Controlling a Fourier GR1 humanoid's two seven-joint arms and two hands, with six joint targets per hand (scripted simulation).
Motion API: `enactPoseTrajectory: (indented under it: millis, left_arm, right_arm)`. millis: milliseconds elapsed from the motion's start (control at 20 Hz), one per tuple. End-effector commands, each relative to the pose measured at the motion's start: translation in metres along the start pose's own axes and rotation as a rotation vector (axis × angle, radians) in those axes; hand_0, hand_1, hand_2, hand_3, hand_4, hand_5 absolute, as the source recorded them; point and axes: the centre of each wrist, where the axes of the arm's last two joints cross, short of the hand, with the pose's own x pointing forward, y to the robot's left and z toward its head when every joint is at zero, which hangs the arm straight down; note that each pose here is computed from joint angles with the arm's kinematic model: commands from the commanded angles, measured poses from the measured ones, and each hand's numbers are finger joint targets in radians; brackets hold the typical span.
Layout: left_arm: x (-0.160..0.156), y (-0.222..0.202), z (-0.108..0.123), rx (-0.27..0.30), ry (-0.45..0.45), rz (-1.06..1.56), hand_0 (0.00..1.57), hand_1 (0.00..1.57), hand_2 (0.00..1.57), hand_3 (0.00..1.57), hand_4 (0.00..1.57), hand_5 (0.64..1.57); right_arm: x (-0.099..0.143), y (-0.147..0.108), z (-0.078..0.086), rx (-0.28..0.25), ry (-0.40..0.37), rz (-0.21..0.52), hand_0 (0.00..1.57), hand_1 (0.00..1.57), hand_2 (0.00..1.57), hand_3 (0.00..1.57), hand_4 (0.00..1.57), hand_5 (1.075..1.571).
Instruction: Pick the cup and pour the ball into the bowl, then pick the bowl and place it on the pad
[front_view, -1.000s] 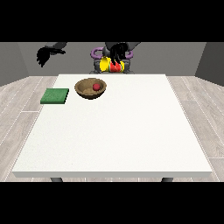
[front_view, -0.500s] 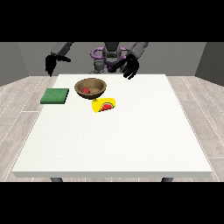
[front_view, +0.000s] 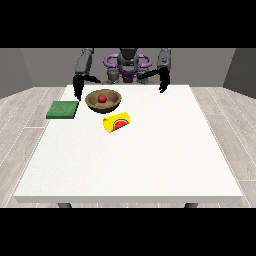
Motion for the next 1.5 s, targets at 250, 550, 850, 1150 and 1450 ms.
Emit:
enactPoseTrajectory:
  millis: [250,550,850,1150,1450]
  left_arm:
    - [0.001,0.050,-0.003,-0.041,-0.086,0.085,0.00,0.00,0.00,0.00,0.00,1.565]
    - [-0.011,0.073,0.009,-0.050,-0.071,0.081,0.00,0.00,0.00,0.00,0.00,1.565]
    - [-0.004,0.085,0.005,-0.024,-0.101,0.077,0.00,0.00,0.00,0.00,0.00,1.566]
    - [0.024,0.055,-0.001,-0.074,-0.122,0.094,0.00,0.00,0.00,0.00,0.08,1.571]
    - [0.036,0.055,-0.013,-0.114,-0.184,0.090,0.00,0.00,0.00,0.00,0.66,1.531]
  right_arm:
    - [-0.009,-0.009,-0.024,-0.079,-0.014,-0.013,0.00,0.00,0.00,0.00,0.26,1.567]
    - [-0.035,-0.013,-0.015,-0.056,0.037,-0.001,0.00,0.00,0.00,0.00,0.20,1.562]
    - [-0.051,0.006,-0.018,-0.057,-0.012,-0.020,0.00,0.00,0.00,0.00,0.13,1.562]
    - [-0.084,-0.012,0.020,-0.301,0.268,0.092,1.45,1.45,1.57,0.00,0.47,1.512]
    - [-0.070,-0.026,0.016,-0.345,0.228,0.517,1.57,1.57,1.57,1.56,0.94,1.558]
